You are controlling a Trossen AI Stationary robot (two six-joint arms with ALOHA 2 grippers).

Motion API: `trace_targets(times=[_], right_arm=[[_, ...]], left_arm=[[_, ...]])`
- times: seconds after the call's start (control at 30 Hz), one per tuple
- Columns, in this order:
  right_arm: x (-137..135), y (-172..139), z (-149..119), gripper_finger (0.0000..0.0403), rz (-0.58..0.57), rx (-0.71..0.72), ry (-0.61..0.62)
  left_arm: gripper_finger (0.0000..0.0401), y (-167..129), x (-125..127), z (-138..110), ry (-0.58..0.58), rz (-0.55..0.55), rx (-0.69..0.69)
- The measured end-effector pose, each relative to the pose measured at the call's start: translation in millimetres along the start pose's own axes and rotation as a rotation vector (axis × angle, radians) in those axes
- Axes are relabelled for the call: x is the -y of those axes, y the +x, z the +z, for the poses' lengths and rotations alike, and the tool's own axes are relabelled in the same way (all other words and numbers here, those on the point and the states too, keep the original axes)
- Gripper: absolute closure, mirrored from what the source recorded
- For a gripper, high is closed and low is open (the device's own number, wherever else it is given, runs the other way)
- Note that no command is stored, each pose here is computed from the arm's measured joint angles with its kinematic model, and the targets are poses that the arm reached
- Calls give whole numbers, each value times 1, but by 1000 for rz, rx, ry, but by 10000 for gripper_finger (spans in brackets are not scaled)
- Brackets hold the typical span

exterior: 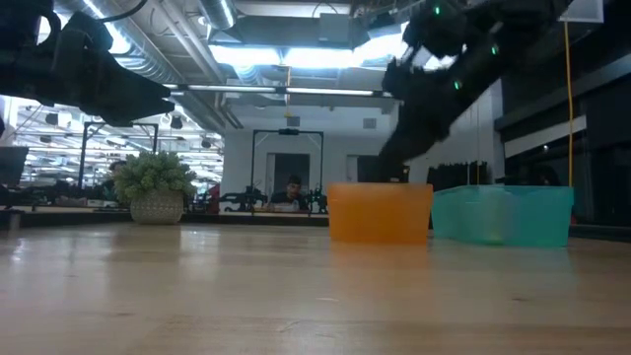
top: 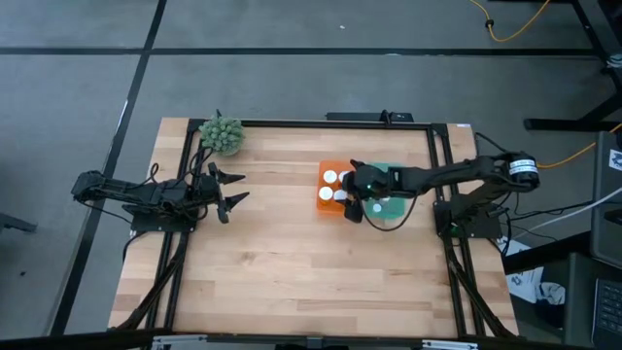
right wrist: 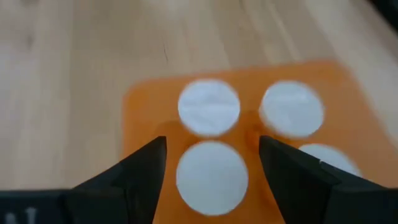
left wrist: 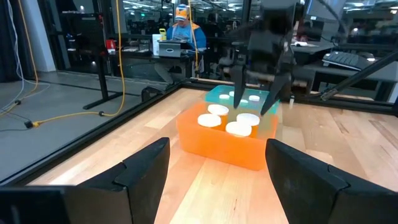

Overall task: Pick and place medicine bottles into bin by pill shape (circle, oval)
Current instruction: Return to Home Position

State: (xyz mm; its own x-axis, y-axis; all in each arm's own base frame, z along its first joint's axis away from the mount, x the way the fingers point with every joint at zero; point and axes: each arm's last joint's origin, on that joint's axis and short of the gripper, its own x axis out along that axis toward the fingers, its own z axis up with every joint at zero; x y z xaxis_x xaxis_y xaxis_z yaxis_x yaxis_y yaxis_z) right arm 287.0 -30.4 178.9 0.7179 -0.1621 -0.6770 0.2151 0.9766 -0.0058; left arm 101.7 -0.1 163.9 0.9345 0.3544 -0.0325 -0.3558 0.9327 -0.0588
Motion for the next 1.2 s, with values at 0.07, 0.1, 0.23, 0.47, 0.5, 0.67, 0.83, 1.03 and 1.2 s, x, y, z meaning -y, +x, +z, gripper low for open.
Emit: trace_targets(times=[0.07,0.1,0.23,0.47,0.5,0.67,0.83,1.03,1.2], right_arm=[[0,-9,12,147,1,5,18],[0,-14,19,147,2,13,38],[-1,-30,43,147,10,59,146],[-3,-41,64,147,40,69,197],[-3,-43,64,147,67,41,194],[-7,-65,67,147,237,30,172],[-10,-118,68,147,283,148,126],[-15,-156,19,147,254,285,151],[-12,-164,-28,147,299,454,196]], left_arm=[[144,0,0,0,0,0,0],[144,0,0,0,0,0,0],[144,0,0,0,0,1,0],[144,0,0,0,0,0,0],[144,0,0,0,0,1,0],[144,0,0,0,-13,0,0],[144,0,1,0,23,-27,-1],[144,0,1,0,35,-54,-4],[144,0,2,0,47,-58,-5]])
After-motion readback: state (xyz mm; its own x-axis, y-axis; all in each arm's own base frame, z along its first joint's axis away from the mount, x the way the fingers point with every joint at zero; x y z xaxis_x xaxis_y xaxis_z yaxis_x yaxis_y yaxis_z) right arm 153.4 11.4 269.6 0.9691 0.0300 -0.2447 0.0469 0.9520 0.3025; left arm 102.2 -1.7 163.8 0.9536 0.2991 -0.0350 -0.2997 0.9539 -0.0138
